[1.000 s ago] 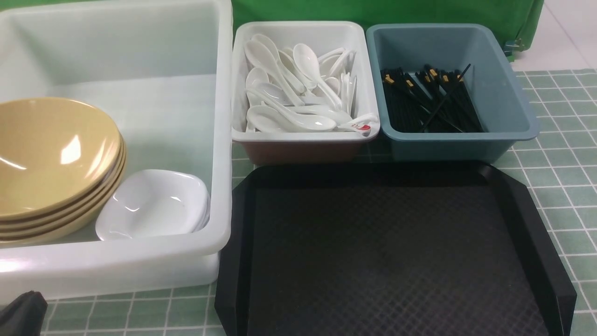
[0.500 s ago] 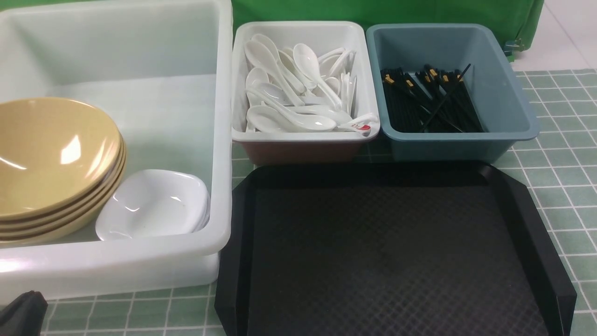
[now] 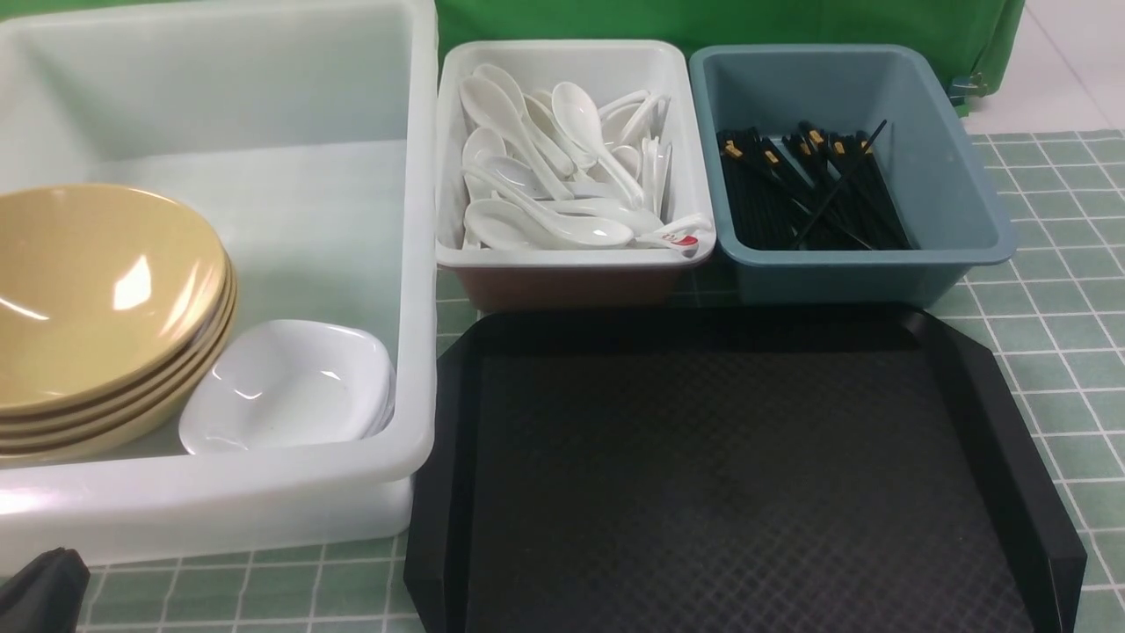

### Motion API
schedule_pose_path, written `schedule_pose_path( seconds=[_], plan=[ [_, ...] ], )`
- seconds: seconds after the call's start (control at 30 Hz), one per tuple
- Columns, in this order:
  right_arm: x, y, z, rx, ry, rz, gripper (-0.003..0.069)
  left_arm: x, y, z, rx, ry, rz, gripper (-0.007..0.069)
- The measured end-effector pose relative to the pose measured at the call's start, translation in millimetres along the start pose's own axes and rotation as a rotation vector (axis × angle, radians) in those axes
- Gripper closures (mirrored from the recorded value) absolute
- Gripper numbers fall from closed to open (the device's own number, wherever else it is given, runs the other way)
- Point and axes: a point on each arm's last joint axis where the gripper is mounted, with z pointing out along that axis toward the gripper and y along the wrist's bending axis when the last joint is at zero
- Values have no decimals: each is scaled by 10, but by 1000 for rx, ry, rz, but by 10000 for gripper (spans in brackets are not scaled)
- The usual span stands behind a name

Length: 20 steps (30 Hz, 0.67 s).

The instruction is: On blue table put chopsticks spoon bowls plates into blue grey white boxes.

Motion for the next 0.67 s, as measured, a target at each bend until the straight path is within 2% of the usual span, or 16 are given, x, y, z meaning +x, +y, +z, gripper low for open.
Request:
schedule_pose_path(
  seconds=[0.67],
  plan=[
    [0, 0, 0, 0, 0, 0, 559, 0, 0, 0, 0, 0, 1, 623]
  ],
)
